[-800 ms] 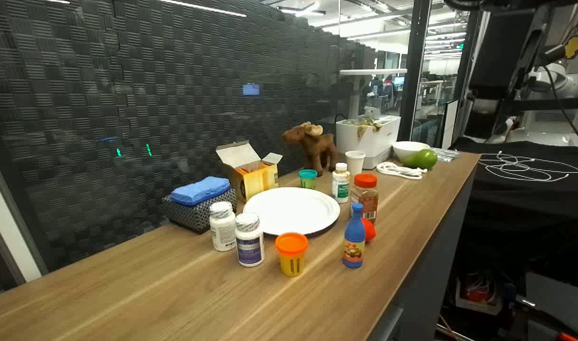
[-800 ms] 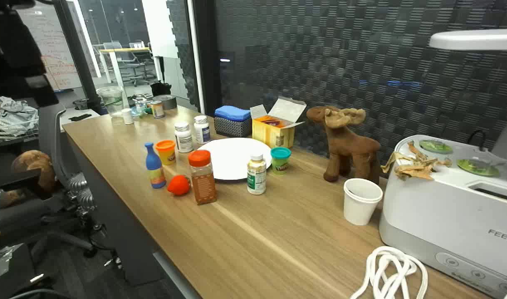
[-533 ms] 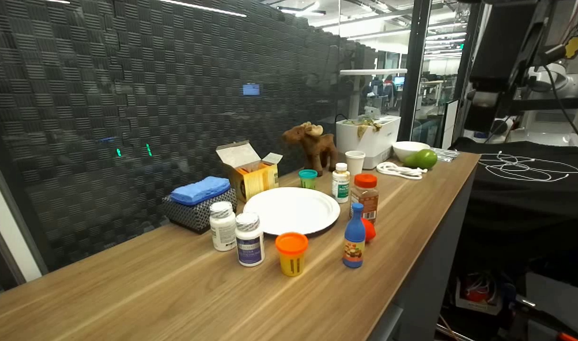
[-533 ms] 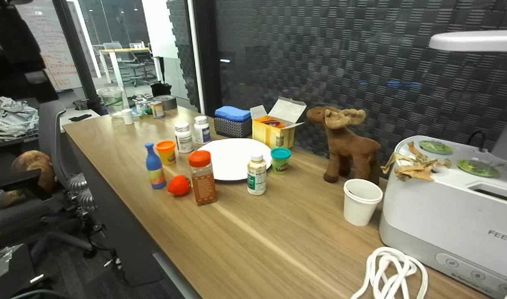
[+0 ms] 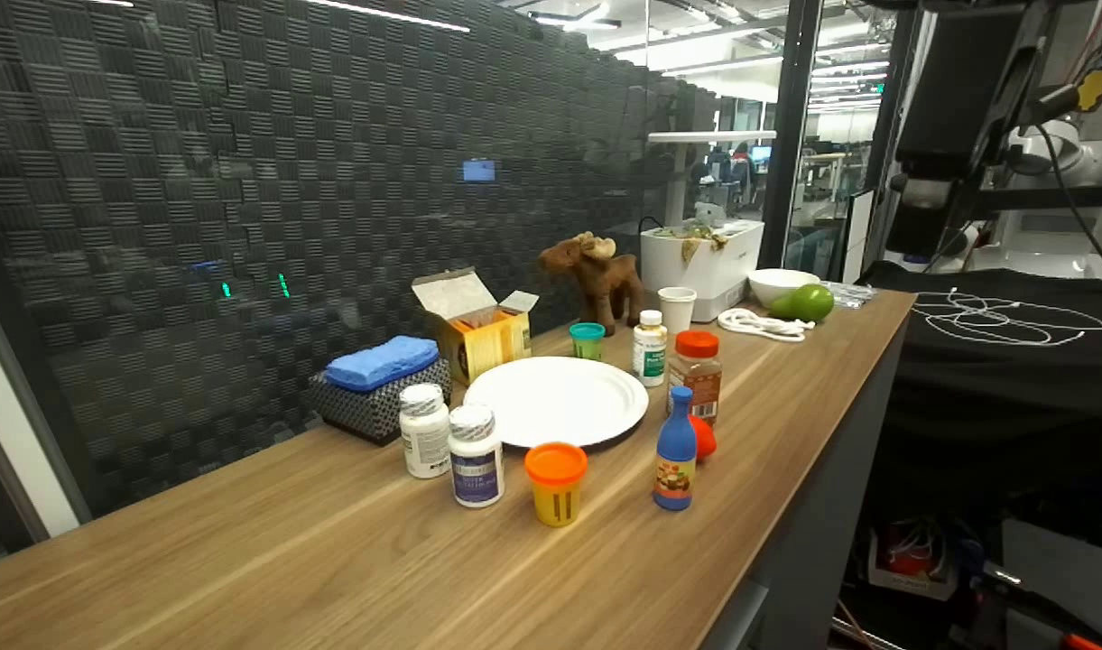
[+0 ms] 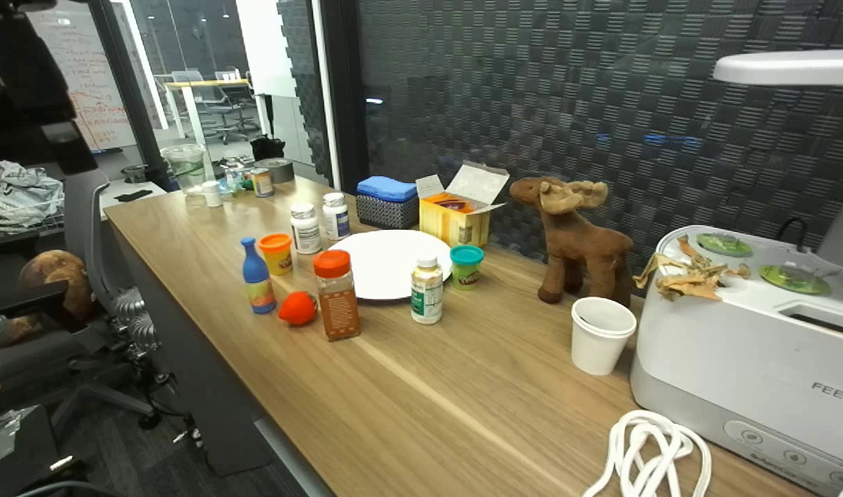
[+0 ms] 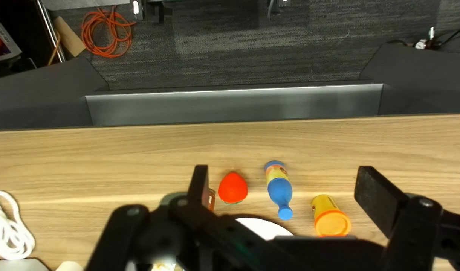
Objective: Pick up all the items surrounding the white plate and arrange them on the plate
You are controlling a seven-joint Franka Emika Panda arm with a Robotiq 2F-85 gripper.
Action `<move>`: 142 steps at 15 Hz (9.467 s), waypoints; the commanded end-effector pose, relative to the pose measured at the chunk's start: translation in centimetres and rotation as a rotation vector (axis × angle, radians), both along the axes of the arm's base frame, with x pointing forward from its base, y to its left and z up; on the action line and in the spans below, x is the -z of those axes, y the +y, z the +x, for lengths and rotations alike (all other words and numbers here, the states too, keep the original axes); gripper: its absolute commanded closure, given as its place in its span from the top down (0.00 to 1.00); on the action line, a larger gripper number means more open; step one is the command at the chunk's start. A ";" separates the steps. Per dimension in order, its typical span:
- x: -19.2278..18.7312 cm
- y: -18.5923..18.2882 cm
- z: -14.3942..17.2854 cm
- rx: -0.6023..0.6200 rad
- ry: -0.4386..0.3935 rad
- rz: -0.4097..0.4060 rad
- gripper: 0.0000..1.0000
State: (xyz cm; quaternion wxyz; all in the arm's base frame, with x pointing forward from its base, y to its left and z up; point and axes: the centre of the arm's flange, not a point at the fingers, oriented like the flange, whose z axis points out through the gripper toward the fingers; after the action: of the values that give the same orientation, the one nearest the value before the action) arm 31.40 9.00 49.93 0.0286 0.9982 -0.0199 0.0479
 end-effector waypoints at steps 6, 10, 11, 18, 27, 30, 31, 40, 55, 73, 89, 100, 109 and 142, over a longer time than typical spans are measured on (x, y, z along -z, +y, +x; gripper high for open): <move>1.1 4.3 11.8 0.030 -0.063 -0.074 1.00; 3.1 7.0 17.1 0.030 -0.083 -0.043 1.00; 3.5 7.7 18.3 0.030 -0.089 -0.036 1.00; 6.6 13.9 23.9 0.052 -0.199 0.038 1.00; 12.5 17.1 27.7 0.046 -0.232 -0.034 1.00; 13.5 16.9 28.7 0.054 -0.228 -0.029 1.00; 13.7 16.8 29.1 0.057 -0.230 -0.027 1.00; 15.2 15.0 31.4 0.092 -0.202 -0.003 0.74; 12.7 17.6 30.3 0.077 -0.264 -0.011 0.19; 11.9 4.4 30.6 0.313 -0.234 -0.066 0.19; 15.8 0.9 32.8 0.459 -0.224 0.026 0.19; 11.6 6.5 30.4 0.349 -0.278 -0.026 1.00; 11.8 13.2 26.6 0.269 -0.172 0.080 1.00; 8.9 8.5 28.2 0.373 -0.221 -0.004 0.19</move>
State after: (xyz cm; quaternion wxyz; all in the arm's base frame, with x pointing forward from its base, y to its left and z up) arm 59.46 18.57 41.00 0.0336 0.9707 -0.1842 0.1507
